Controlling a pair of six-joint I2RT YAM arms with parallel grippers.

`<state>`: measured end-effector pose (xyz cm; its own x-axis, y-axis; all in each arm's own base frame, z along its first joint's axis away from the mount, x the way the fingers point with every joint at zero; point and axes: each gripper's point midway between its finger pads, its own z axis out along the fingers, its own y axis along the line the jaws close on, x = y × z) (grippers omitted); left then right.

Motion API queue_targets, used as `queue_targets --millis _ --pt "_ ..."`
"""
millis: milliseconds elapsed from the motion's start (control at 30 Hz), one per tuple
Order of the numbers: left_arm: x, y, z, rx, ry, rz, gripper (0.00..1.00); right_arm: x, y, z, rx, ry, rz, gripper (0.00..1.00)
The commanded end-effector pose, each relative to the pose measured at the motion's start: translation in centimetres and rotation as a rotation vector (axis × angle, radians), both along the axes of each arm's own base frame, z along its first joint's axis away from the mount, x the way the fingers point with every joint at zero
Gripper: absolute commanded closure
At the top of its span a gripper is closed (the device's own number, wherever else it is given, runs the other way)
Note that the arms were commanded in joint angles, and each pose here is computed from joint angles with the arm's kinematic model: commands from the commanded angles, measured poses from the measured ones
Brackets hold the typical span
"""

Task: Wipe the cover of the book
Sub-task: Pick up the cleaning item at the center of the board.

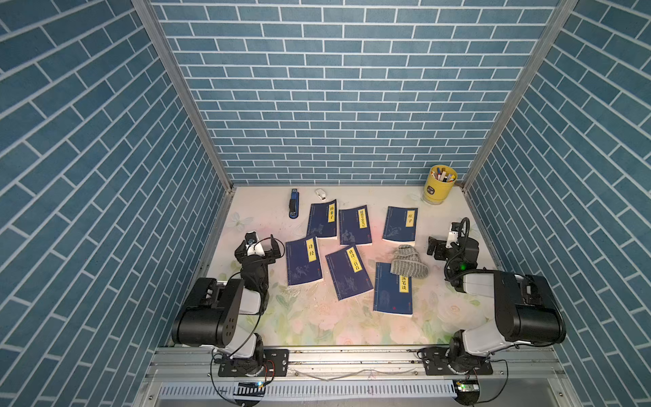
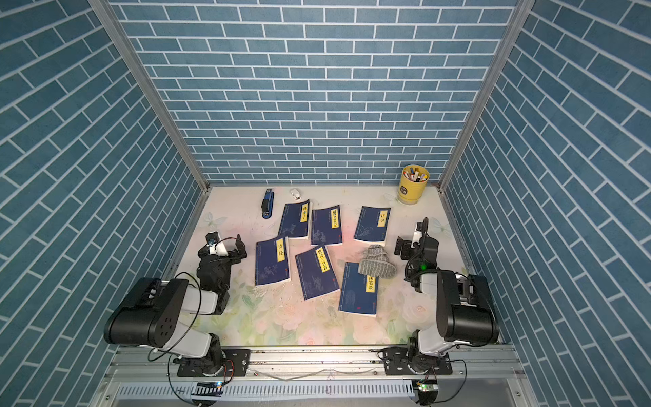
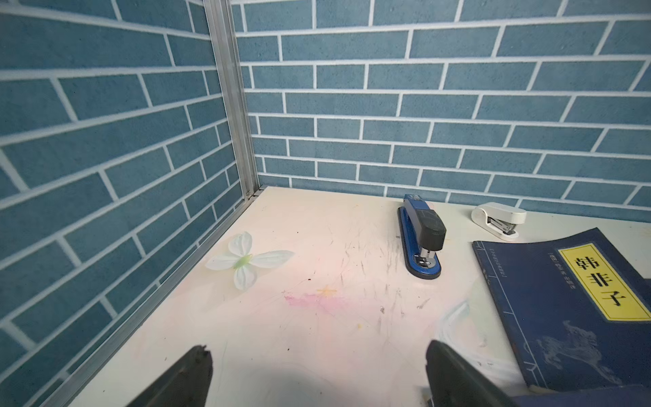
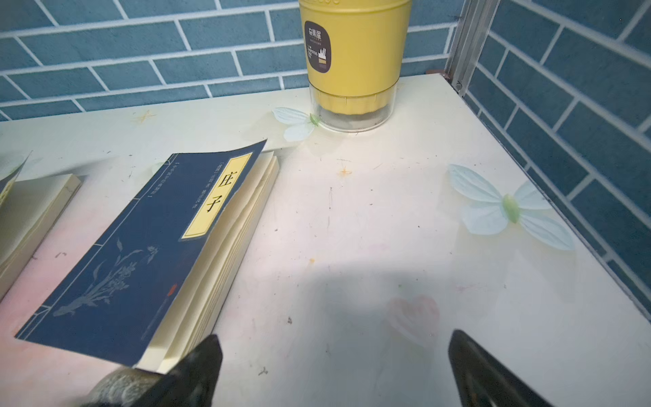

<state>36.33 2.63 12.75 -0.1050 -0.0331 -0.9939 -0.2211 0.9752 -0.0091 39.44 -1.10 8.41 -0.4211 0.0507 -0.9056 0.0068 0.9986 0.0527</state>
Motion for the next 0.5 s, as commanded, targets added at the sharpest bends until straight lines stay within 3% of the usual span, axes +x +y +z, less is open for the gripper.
queue_targets --millis 0,467 --pt "0.47 0.0 0.53 0.001 -0.012 -0.003 0.0 0.1 0.05 0.26 -0.041 -0.022 0.025 0.01" --pt "0.48 0.0 0.46 0.001 -0.01 -0.003 0.0 0.14 0.04 0.18 -0.04 -0.018 0.025 0.01"
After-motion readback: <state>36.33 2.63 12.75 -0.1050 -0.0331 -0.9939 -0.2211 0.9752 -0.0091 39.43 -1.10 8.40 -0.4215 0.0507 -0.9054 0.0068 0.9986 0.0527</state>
